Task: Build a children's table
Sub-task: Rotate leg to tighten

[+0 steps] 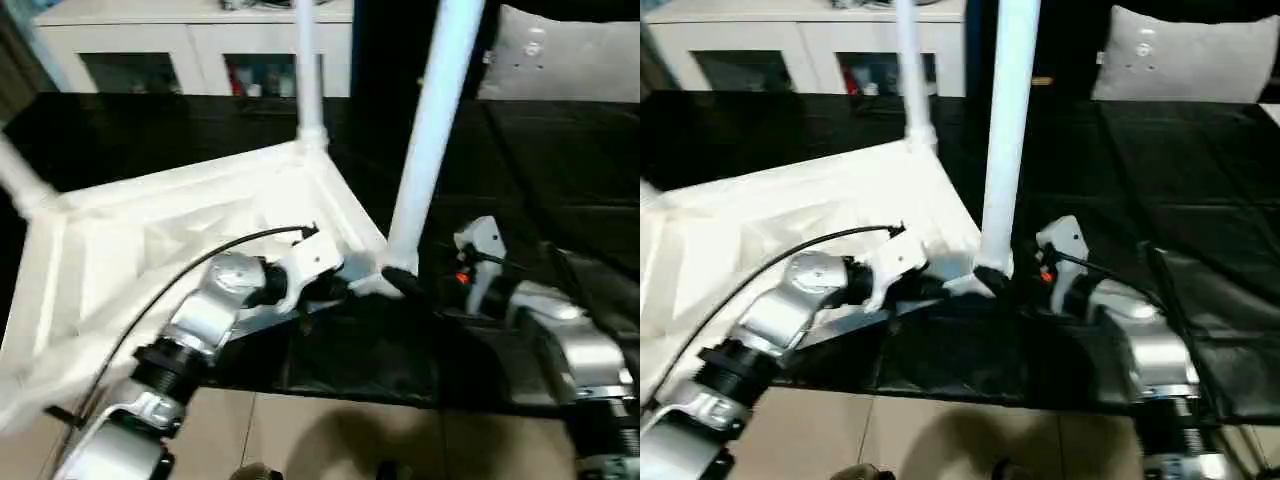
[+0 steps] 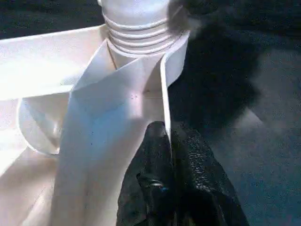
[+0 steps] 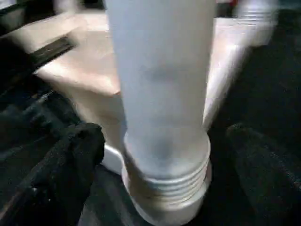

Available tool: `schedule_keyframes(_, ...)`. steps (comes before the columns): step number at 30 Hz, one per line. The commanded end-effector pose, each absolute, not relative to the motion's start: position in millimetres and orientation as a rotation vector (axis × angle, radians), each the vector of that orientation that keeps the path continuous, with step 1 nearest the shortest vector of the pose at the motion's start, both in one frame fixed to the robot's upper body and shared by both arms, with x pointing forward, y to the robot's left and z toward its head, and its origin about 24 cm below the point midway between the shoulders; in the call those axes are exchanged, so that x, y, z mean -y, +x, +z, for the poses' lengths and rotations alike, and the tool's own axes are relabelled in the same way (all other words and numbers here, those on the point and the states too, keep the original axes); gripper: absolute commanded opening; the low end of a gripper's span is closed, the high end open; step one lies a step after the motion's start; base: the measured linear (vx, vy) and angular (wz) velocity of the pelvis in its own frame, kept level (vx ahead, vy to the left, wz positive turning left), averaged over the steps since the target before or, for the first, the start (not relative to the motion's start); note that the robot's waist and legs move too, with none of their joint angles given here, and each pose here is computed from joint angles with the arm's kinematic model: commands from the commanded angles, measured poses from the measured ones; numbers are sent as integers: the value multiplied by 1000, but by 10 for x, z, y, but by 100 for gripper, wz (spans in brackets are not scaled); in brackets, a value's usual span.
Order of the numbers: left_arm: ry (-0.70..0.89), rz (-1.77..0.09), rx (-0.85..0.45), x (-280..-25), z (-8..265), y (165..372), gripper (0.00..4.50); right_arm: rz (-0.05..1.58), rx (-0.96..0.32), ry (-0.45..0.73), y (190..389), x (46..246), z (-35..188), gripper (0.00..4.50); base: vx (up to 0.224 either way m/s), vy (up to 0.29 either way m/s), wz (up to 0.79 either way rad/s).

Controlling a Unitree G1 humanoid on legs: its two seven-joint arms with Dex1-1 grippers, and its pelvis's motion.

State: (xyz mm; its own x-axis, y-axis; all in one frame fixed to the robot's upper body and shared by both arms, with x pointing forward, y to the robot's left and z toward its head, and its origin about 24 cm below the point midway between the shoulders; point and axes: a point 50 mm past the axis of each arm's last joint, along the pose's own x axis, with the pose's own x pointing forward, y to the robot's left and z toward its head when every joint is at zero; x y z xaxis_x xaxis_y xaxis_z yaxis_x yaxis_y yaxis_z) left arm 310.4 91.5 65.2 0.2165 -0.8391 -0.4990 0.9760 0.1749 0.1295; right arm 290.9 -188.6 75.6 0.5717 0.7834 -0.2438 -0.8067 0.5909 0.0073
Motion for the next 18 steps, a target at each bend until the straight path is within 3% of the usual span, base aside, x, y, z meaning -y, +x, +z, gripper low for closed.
schedule_keyframes(1,523,-1463,-272,-846,782,3068,0,1049,-198,-138,2883,1852,851,449,0,0,0)
schedule_keyframes(8,625,-1640,-317,-973,767,3030,0,1245,-240,-143,2838,1902,911,432,0,0,0)
schedule_keyframes(18,678,-1731,-321,-997,777,3053,0,1438,-311,-151,2759,1791,851,345,0,0,0)
